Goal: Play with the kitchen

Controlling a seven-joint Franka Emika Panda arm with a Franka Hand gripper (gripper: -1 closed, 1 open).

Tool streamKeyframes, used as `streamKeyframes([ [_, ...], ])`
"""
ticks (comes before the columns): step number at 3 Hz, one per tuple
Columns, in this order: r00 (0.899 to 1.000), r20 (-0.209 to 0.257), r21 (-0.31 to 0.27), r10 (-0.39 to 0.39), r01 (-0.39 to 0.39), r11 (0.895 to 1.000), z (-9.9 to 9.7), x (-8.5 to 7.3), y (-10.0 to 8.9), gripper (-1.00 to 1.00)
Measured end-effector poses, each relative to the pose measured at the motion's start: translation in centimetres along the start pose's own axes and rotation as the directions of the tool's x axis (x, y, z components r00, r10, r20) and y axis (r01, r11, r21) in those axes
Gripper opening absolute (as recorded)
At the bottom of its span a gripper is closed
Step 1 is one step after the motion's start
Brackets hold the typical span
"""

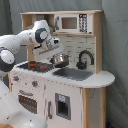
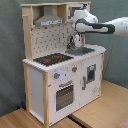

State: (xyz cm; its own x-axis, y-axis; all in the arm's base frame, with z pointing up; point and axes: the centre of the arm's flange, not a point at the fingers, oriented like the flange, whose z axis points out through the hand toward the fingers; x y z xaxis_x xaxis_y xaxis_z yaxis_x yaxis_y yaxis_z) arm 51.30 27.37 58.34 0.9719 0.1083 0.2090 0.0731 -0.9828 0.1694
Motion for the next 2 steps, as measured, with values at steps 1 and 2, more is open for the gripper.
streamKeyframes([
  [1,0.996,-0.078,0.028,-0.030,0.032,0.999,-0.2,0.5,-2.5,-1.00],
  [2,0.985,-0.159,0.061,-0.067,0.078,0.995,-0.4,0.9,-5.7,-1.00],
])
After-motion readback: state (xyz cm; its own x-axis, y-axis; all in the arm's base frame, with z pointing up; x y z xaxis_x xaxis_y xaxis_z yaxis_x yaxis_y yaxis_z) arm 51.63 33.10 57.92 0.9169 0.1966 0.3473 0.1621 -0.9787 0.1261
